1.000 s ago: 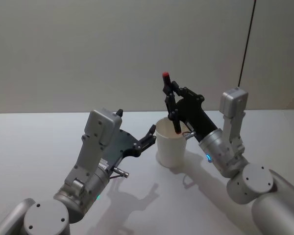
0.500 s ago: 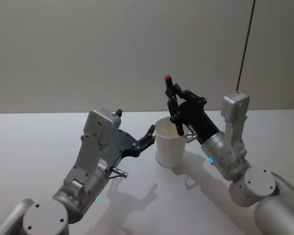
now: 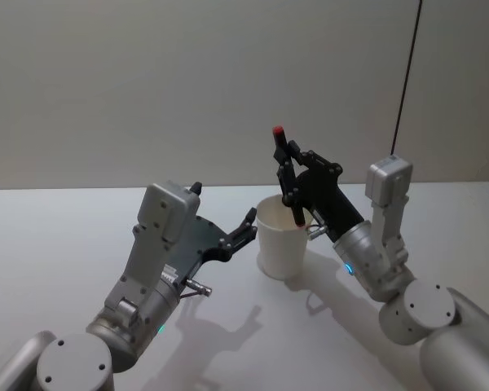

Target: Place the pen into the pen holder.

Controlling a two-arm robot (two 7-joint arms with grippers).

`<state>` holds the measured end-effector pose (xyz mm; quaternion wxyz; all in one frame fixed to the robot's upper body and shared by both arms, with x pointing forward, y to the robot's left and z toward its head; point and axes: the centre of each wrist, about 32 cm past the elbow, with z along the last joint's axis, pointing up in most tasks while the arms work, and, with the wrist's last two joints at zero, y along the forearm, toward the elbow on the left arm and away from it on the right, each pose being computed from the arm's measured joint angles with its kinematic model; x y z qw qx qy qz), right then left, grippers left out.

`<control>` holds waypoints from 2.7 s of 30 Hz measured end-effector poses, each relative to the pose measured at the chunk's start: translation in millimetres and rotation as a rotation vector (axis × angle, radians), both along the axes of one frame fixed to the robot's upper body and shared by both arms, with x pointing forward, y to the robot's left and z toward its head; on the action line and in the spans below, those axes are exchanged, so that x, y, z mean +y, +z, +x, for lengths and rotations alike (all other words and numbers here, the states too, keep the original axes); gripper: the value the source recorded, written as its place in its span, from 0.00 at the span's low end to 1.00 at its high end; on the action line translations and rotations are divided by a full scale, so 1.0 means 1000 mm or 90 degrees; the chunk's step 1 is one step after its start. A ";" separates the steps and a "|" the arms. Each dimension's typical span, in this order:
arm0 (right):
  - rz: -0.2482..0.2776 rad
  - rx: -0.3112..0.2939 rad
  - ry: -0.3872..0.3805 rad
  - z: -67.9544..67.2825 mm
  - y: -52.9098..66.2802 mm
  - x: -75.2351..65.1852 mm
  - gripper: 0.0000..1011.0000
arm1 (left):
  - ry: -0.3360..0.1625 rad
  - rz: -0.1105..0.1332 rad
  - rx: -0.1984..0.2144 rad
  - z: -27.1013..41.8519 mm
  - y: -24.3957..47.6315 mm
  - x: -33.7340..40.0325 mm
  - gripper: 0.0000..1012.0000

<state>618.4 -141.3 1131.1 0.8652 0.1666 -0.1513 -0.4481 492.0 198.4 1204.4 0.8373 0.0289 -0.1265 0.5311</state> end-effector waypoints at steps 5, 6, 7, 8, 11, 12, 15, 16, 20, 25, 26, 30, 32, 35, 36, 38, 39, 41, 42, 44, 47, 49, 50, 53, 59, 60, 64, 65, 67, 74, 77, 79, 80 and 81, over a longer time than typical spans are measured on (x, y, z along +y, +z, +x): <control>-0.001 -0.001 0.001 0.001 -0.002 0.001 0.24 | 0.000 0.000 0.000 0.0000 0.0000 0.0000 0.99; -0.001 0.000 0.000 0.001 -0.002 0.001 0.27 | 0.000 0.000 0.000 0.0000 0.0000 0.0000 0.99; -0.001 0.000 0.000 0.002 -0.002 0.001 0.29 | 0.000 0.000 0.000 0.0000 0.0000 0.0000 0.99; -0.001 0.000 0.000 0.002 -0.003 0.001 0.31 | 0.000 0.000 0.000 0.0000 0.0000 0.0000 0.99; -0.001 0.000 0.000 0.002 -0.003 0.002 0.43 | 0.000 0.000 0.000 0.0000 0.0000 0.0000 0.99; -0.001 0.001 0.000 0.003 -0.004 0.002 0.47 | 0.000 0.000 0.000 0.0000 0.0000 0.0000 0.99; 0.000 0.001 0.000 0.003 -0.004 0.002 0.53 | 0.000 0.000 0.000 0.0000 0.0000 0.0000 0.99; 0.000 0.001 -0.001 0.004 -0.004 0.002 0.58 | 0.000 0.000 0.000 0.0000 0.0000 0.0000 0.99; 0.001 0.000 -0.001 0.004 -0.004 0.002 0.72 | 0.000 0.000 0.000 0.0000 0.0000 0.0000 0.99; 0.003 -0.001 -0.004 0.005 -0.003 0.001 0.85 | 0.000 0.000 0.000 0.0000 0.0000 0.0000 0.99; 0.004 -0.001 -0.005 0.004 -0.003 0.001 0.91 | 0.000 0.000 0.000 0.0000 0.0000 0.0000 0.99; 0.005 0.001 -0.012 0.002 -0.001 -0.002 0.98 | 0.000 0.000 0.000 0.0000 0.0000 0.0000 0.99; 0.005 0.006 -0.018 0.001 0.001 -0.004 0.99 | 0.000 0.000 0.000 0.0000 0.0000 0.0000 0.99; 0.003 0.014 -0.027 -0.003 0.004 -0.009 0.99 | 0.000 0.000 0.000 0.0000 0.0000 0.0000 0.99; 0.003 0.017 -0.030 -0.005 0.003 -0.011 0.99 | 0.000 0.000 0.000 0.0000 0.0000 0.0000 0.99; 0.002 0.021 -0.036 -0.007 0.008 -0.014 0.99 | 0.000 0.000 0.000 0.0000 0.0000 0.0000 0.99; 0.001 0.027 -0.039 -0.009 0.009 -0.015 0.99 | 0.000 0.000 0.000 0.0000 0.0000 0.0000 0.99; -0.001 0.035 -0.046 -0.013 0.013 -0.019 0.99 | 0.000 0.000 0.000 0.0000 0.0000 0.0000 0.99; -0.001 0.038 -0.049 -0.014 0.014 -0.021 0.99 | 0.000 0.000 0.000 0.0000 0.0000 0.0000 0.99; -0.003 0.047 -0.057 -0.018 0.018 -0.026 0.99 | 0.000 0.000 0.000 0.0000 0.0000 0.0000 0.99; -0.005 0.060 -0.066 -0.023 0.021 -0.030 0.99 | 0.000 0.000 0.000 0.0000 0.0000 0.0000 0.99; -0.007 0.076 -0.076 -0.029 0.026 -0.037 0.99 | 0.000 0.000 0.000 0.0000 0.0000 0.0000 0.99; -0.009 0.085 -0.083 -0.032 0.029 -0.041 0.99 | 0.000 0.000 0.000 0.0000 0.0000 0.0000 0.99; -0.011 0.098 -0.092 -0.038 0.031 -0.047 0.99 | 0.000 0.000 0.000 0.0000 0.0000 0.0000 0.99; -0.017 0.132 -0.114 -0.053 0.042 -0.063 0.99 | 0.000 0.000 0.000 0.0000 0.0000 0.0000 0.99; -0.019 0.139 -0.119 -0.057 0.043 -0.067 0.99 | 0.000 0.000 0.000 0.0000 0.0000 0.0000 0.99; -0.024 0.160 -0.132 -0.066 0.048 -0.077 0.99 | 0.000 0.000 0.000 0.0000 0.0000 0.0000 0.99; -0.026 0.163 -0.134 -0.069 0.049 -0.079 0.99 | 0.000 0.000 0.000 0.0000 0.0000 0.0000 0.99; -0.028 0.173 -0.139 -0.072 0.050 -0.082 0.99 | 0.000 0.000 0.000 0.0000 0.0000 0.0000 0.99; -0.037 0.208 -0.161 -0.091 0.054 -0.098 0.99 | 0.000 0.000 0.000 0.0000 0.0000 0.0000 0.99; -0.040 0.220 -0.170 -0.098 0.054 -0.103 0.99 | 0.000 0.000 0.000 0.0000 0.0000 0.0000 0.99; -0.042 0.226 -0.173 -0.102 0.055 -0.106 0.99 | 0.000 0.000 0.000 0.0000 0.0000 0.0000 0.99; -0.044 0.230 -0.177 -0.105 0.055 -0.108 0.99 | 0.000 0.000 0.000 0.0000 0.0000 0.0000 0.99; -0.045 0.233 -0.179 -0.106 0.055 -0.109 0.99 | 0.000 0.000 0.000 0.0000 0.0000 0.0000 0.99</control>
